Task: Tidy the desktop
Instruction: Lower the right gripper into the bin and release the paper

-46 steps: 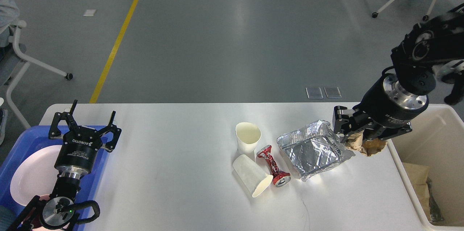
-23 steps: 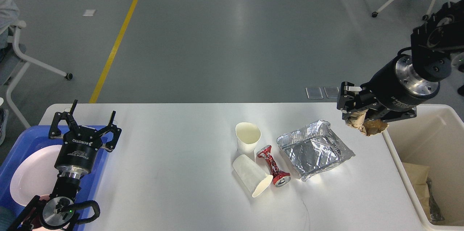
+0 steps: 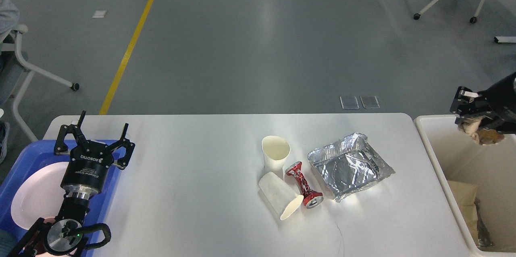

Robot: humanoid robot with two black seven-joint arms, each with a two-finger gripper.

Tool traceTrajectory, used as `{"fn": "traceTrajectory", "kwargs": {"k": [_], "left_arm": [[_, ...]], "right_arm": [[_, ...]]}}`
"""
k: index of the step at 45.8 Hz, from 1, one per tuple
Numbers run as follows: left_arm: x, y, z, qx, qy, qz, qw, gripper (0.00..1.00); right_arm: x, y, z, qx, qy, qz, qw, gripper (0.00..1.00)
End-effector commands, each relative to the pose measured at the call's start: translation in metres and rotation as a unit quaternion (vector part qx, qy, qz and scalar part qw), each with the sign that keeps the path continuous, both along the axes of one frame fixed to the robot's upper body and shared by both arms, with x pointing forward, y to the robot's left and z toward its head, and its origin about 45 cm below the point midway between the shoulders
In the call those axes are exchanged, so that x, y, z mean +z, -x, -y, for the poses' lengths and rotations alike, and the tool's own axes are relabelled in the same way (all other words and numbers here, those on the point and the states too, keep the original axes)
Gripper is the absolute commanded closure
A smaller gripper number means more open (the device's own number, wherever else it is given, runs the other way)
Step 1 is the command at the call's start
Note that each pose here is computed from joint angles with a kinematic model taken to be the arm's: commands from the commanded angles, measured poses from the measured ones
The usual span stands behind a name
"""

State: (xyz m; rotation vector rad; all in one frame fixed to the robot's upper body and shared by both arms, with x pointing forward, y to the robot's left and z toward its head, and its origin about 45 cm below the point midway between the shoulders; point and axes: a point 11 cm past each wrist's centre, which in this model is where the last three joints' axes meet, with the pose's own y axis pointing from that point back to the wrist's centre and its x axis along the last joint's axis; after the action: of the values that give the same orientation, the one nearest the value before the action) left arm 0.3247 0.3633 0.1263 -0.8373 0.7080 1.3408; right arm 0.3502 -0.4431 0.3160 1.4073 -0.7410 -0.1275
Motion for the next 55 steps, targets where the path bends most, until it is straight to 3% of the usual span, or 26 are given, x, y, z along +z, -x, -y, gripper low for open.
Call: {"fn": "traceTrajectory", "kwargs": {"k": [1, 9, 18, 32, 42, 55], "left_arm": [[0.000, 0.000, 0.000, 0.000, 0.000, -0.001, 1.000, 0.04], [0.000, 0.000, 0.000, 0.000, 0.000, 0.000, 1.000, 0.04], [0.000, 0.000, 0.000, 0.000, 0.000, 0.000, 1.000, 0.04], [0.000, 0.000, 0.000, 0.000, 0.000, 0.000, 1.000, 0.04], [0.000, 0.000, 0.000, 0.000, 0.000, 0.000, 1.000, 0.04], [0.000, 0.000, 0.000, 0.000, 0.000, -0.001, 1.000, 0.04]], "right_arm": [[-0.037, -0.001, 0.064, -0.043, 0.041, 0.019, 0.998, 1.00], [-0.112, 0.004, 0.101, -0.069, 0.058, 0.029, 0.995, 1.00], [-0.179, 0.036, 0.130, -0.109, 0.095, 0.068, 0.987, 1.00], [-0.257, 0.057, 0.107, -0.091, 0.147, 0.126, 0.977, 1.00], [-0.292, 0.077, 0.085, -0.101, 0.133, 0.126, 0.978, 1.00], [-0.294, 0.080, 0.086, -0.104, 0.135, 0.125, 0.977, 1.00]]}}
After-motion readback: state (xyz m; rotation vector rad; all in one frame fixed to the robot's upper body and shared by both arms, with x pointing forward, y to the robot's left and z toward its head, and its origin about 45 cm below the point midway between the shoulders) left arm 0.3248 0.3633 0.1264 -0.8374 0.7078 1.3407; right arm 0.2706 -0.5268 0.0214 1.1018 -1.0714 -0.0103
